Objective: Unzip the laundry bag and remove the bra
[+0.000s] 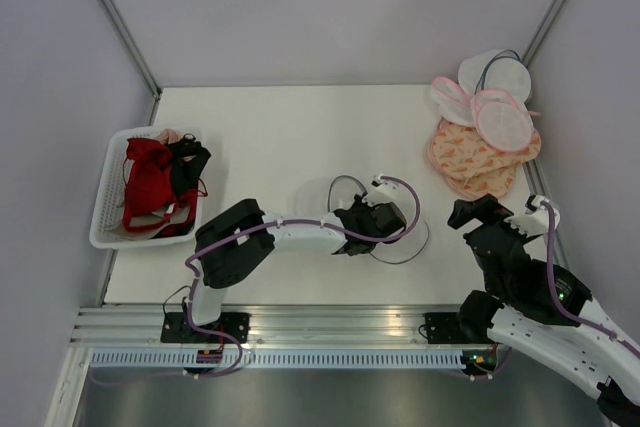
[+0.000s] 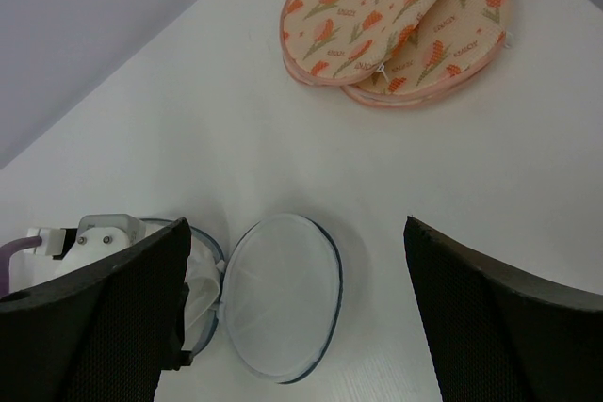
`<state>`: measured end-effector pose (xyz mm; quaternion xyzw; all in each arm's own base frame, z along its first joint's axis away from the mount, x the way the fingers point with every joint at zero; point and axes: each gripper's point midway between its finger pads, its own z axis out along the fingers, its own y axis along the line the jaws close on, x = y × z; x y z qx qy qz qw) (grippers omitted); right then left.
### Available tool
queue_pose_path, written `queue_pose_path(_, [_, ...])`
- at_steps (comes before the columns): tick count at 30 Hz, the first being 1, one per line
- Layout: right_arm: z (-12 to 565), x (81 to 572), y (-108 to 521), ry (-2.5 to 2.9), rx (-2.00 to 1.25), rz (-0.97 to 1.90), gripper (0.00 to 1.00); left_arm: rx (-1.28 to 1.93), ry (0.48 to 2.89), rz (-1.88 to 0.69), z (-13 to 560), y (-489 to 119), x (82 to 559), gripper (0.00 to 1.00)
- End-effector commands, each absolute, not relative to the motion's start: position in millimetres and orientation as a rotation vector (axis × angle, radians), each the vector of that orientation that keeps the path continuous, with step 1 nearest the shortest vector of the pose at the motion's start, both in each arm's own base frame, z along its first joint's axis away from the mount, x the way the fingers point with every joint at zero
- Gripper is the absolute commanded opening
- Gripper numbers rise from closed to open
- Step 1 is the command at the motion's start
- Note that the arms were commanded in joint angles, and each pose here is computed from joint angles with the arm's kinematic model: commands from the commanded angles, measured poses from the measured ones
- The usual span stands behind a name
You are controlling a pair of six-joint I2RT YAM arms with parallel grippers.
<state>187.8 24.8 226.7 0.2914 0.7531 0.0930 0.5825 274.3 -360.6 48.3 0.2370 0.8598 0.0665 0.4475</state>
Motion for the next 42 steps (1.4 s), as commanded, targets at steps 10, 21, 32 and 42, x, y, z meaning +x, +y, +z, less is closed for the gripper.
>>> queue_pose_path(10, [227.9, 187.5, 23.8, 1.76, 0.662, 0.204, 0.98, 0.637, 2.151, -0.062, 66.1, -381.9, 256.2, 0.08])
queue_pose_path(21, [225.0, 191.0, 27.7, 1.763, 0.653, 0.197, 0.98, 0.815, 2.151, -0.045, 47.1, -393.8, 254.1, 0.18])
queue_pose_path(32, [224.5, 191.0, 26.4, 1.762, 0.646, 0.185, 0.98, 0.722, 2.121, 0.003, 65.3, -389.6, 258.6, 0.37])
queue_pose_path(42, [222.8, 193.4, 28.3, 1.763, 0.64, 0.173, 0.98, 0.809, 2.055, -0.028, 98.2, -401.8, 237.3, 0.52])
